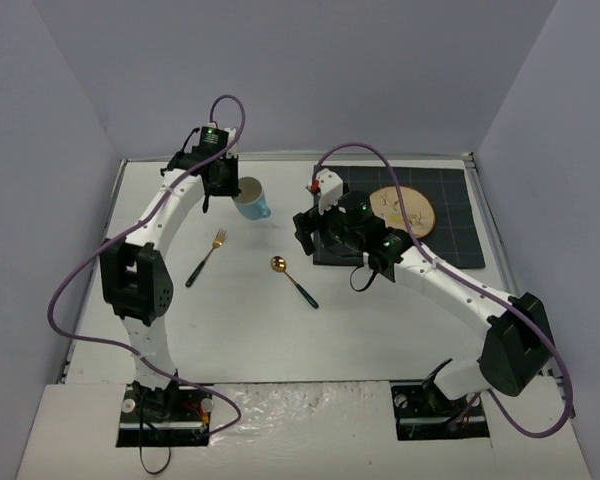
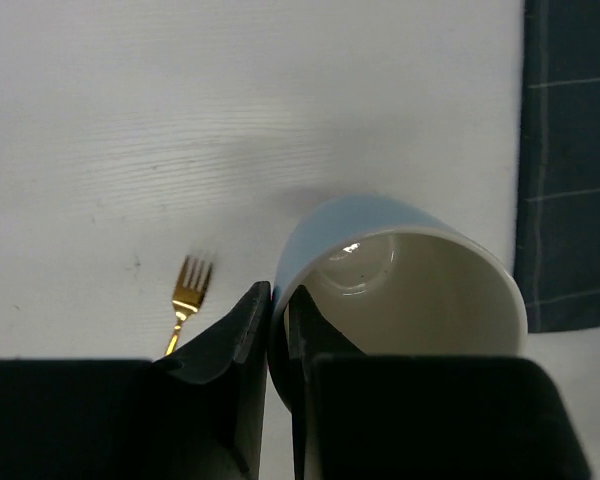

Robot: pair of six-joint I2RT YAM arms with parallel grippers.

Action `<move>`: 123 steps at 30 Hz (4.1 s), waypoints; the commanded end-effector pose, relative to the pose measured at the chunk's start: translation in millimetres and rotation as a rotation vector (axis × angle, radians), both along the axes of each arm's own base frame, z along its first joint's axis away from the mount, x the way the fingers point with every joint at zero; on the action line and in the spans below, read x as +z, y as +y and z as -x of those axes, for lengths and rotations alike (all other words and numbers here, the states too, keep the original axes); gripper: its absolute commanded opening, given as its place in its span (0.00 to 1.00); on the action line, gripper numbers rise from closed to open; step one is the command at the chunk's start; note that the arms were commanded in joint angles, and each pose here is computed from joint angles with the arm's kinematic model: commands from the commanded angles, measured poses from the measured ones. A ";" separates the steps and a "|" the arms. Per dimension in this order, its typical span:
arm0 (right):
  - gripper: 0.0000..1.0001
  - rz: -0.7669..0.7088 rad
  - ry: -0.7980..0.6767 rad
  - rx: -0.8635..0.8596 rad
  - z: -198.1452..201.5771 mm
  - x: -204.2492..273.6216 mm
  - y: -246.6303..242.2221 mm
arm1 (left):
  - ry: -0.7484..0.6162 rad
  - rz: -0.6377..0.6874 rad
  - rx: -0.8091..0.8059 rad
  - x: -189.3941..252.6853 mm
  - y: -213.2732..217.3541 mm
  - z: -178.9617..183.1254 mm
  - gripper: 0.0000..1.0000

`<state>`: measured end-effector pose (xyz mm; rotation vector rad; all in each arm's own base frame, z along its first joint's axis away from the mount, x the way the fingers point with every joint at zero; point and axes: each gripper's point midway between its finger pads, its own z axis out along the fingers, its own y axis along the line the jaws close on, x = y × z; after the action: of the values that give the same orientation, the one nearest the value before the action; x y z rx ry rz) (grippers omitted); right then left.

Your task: Set the dinner table for one person

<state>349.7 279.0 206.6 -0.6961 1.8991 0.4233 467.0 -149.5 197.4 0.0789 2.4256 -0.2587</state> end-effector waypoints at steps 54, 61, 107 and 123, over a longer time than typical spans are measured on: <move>0.00 -0.030 -0.192 0.103 -24.7 26.1 54.3 | -0.166 0.052 -0.050 92.1 -52.1 53.7 0.43; 0.00 -0.030 -0.201 0.051 -26.1 25.5 28.9 | -0.204 0.038 -0.016 105.7 -39.9 56.9 0.67; 0.00 -0.021 -0.335 -0.713 -230.0 2.4 -414.0 | -0.195 -0.095 0.338 30.3 133.8 78.5 0.97; 0.00 -0.003 -0.343 -0.726 -259.9 -12.2 -438.1 | -0.182 -0.097 0.332 20.6 134.4 73.5 0.97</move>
<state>576.6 -150.8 99.0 0.0336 1.9568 -0.0845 380.4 -16.5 203.9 -0.2388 2.2968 0.0291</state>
